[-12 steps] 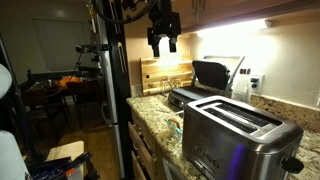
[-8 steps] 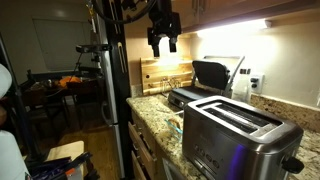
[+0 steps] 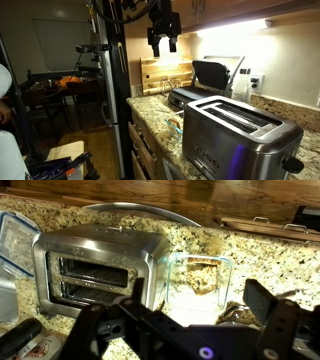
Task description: Put one slice of bread in the bread toaster
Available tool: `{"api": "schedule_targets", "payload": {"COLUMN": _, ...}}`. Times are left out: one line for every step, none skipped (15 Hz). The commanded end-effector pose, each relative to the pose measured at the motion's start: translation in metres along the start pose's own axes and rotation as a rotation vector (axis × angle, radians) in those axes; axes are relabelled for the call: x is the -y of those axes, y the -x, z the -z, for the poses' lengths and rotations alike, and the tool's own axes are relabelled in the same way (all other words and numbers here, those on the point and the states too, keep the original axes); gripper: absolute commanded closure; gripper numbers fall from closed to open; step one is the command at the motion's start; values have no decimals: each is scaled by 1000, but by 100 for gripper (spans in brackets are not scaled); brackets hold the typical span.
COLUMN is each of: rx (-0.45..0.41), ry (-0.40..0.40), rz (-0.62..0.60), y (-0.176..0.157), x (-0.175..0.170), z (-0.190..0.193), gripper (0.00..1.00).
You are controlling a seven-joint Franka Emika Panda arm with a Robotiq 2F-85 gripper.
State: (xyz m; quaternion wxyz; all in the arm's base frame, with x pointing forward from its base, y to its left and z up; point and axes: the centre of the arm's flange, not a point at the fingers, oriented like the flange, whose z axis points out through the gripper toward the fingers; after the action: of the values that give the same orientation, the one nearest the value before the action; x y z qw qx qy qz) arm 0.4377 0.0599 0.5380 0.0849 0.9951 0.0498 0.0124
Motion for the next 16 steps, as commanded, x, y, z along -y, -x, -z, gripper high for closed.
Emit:
{"api": "schedule_targets", "payload": {"rx": 3, "ry": 6, "rz": -3, "y": -4, "x": 1, "z": -1, "gripper": 0}}
{"api": "schedule_targets", "payload": {"rx": 7, "ry": 12, "rz": -6, "y": -5, "x": 2, "z": -2, "gripper": 0}}
{"api": "schedule_targets", "payload": {"rx": 8, "ry": 10, "rz": -5, "y": -6, "x": 3, "z": -4, "gripper": 0}}
{"api": "schedule_targets", "payload": {"rx": 11, "ry": 6, "rz": -4, "y": -8, "x": 4, "z": -6, "gripper": 0}}
{"api": "schedule_targets", "payload": {"rx": 14, "ry": 4, "rz": -2, "y": -8, "x": 5, "z": -8, "gripper": 0}}
{"api": "schedule_targets", "payload": {"rx": 18, "ry": 0, "rz": -3, "y": -10, "x": 6, "z": -11, "gripper": 0}}
{"api": "schedule_targets", "payload": {"rx": 23, "ry": -1, "rz": -5, "y": -11, "x": 7, "z": -14, "gripper": 0}}
{"api": "schedule_targets", "payload": {"rx": 33, "ry": 4, "rz": -16, "y": -14, "x": 9, "z": -19, "gripper": 0}}
{"api": "schedule_targets", "payload": {"rx": 41, "ry": 3, "rz": -25, "y": -17, "x": 11, "z": -22, "gripper": 0}}
{"api": "schedule_targets", "payload": {"rx": 49, "ry": 4, "rz": -41, "y": -20, "x": 14, "z": -26, "gripper": 0}}
{"api": "schedule_targets", "payload": {"rx": 55, "ry": -1, "rz": -60, "y": -23, "x": 16, "z": -31, "gripper": 0}}
{"api": "schedule_targets", "payload": {"rx": 59, "ry": -8, "rz": -78, "y": -25, "x": 19, "z": -34, "gripper": 0}}
{"api": "schedule_targets", "payload": {"rx": 65, "ry": -10, "rz": -96, "y": -27, "x": 22, "z": -37, "gripper": 0}}
{"api": "schedule_targets", "payload": {"rx": 70, "ry": -13, "rz": -118, "y": -27, "x": 25, "z": -40, "gripper": 0}}
{"api": "schedule_targets", "payload": {"rx": 71, "ry": -16, "rz": -138, "y": -28, "x": 28, "z": -42, "gripper": 0}}
{"api": "schedule_targets", "payload": {"rx": 73, "ry": -17, "rz": -167, "y": -26, "x": 30, "z": -45, "gripper": 0}}
